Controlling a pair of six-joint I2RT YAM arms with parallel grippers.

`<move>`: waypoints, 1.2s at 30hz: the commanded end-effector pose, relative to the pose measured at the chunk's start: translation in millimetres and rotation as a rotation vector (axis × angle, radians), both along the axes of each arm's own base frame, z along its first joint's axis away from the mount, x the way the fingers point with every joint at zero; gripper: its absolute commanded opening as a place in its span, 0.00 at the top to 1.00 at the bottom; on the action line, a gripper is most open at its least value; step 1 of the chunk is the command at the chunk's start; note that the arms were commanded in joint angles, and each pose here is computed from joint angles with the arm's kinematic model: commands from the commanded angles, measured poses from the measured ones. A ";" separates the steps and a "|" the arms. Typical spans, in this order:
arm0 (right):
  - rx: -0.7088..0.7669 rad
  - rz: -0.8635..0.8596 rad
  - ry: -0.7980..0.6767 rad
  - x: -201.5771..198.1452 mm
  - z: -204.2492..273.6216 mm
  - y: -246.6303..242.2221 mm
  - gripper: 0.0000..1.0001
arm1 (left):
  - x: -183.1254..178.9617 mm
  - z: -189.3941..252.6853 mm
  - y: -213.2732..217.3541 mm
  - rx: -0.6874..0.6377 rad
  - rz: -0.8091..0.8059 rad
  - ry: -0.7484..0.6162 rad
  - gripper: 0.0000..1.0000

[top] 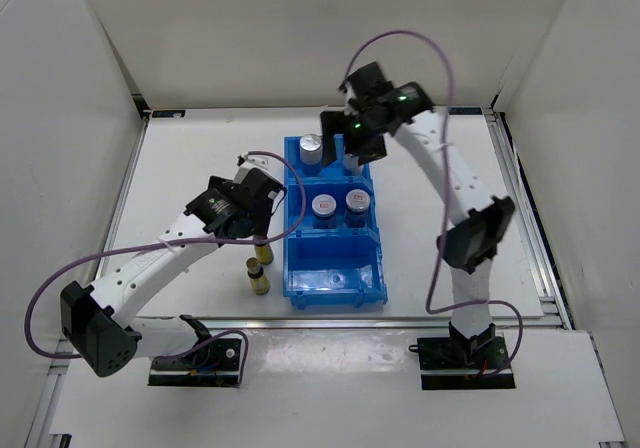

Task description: Organize the condiment bottles

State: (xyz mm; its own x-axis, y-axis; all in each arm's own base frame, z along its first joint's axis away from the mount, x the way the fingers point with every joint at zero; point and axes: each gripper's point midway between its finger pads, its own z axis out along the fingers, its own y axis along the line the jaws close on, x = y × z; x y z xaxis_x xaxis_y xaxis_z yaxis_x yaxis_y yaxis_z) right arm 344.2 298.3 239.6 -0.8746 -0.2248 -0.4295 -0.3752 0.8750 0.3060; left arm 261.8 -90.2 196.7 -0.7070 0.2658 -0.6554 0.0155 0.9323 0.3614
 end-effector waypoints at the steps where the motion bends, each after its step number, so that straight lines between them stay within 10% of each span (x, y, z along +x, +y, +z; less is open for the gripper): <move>1: 0.177 -0.091 -0.072 13.6 49.4 -15.0 0.00 | -2.8 14.1 -18.6 -0.089 -0.080 0.007 0.00; 20: 0.243 -0.090 -0.004 17.5 55.4 -50.2 0.00 | 0.8 -9.1 -50.6 -0.338 -0.128 0.202 0.04; 36: 0.260 -0.140 0.033 21.7 58.9 -77.4 0.00 | -8.8 -44.3 -53.4 -0.410 -0.116 0.355 0.30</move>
State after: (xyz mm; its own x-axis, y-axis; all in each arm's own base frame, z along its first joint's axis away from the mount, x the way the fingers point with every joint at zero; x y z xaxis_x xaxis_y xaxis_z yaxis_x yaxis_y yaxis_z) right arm 371.3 224.6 278.6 -0.9180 0.0108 -0.3964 -0.2143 0.8277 0.5187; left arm 255.2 -142.0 155.4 -0.8755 0.1425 -0.4617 0.1777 0.9835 -0.0334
